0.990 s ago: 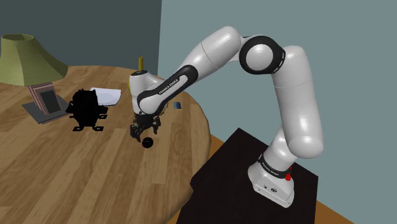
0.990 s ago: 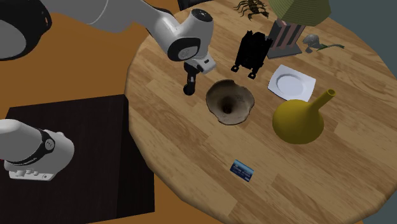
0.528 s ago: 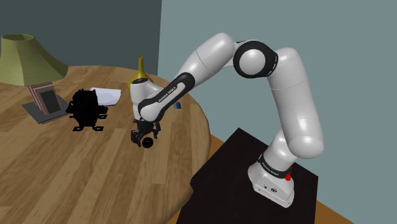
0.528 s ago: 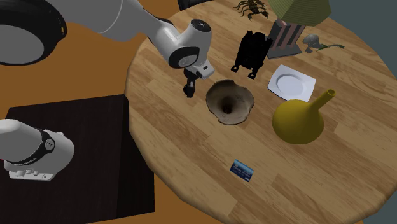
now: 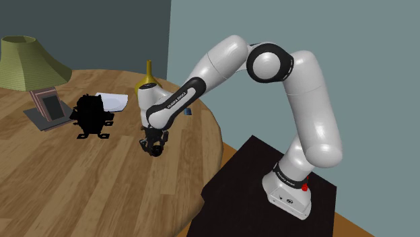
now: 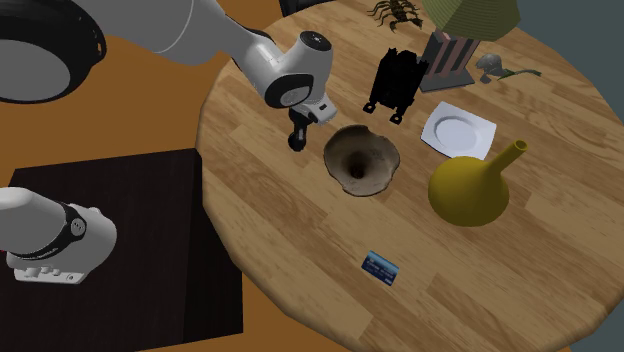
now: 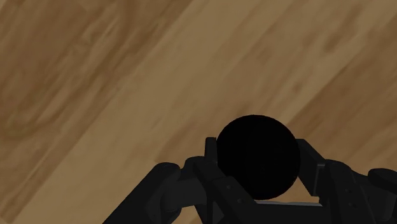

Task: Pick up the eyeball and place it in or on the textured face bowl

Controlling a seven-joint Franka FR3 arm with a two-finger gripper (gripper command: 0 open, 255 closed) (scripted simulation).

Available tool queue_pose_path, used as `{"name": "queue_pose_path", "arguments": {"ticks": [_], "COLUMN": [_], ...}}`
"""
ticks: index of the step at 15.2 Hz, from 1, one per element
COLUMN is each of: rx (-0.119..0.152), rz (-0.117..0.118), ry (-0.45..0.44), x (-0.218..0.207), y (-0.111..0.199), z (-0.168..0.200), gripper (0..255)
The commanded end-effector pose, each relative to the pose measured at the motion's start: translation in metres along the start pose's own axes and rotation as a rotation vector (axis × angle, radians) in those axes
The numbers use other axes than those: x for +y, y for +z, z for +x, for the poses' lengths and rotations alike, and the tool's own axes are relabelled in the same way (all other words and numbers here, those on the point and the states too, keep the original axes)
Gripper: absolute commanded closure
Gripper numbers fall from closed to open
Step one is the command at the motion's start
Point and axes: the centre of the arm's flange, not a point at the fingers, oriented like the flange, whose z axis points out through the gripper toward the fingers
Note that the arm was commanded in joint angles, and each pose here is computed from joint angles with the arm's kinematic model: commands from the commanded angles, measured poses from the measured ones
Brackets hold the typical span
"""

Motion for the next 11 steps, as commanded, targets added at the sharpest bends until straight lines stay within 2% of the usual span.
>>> {"name": "queue_pose_path", "arguments": {"ticks": [1, 8, 11], "rx": [0.0, 0.0, 0.0], "rz": [0.0, 0.0, 0.0], "ry": [0.0, 0.0, 0.0], "x": [0.0, 0.0, 0.001], "y": [0.0, 0.0, -0.016], "z": [0.0, 0.0, -0.003], "gripper": [255, 255, 255]}}
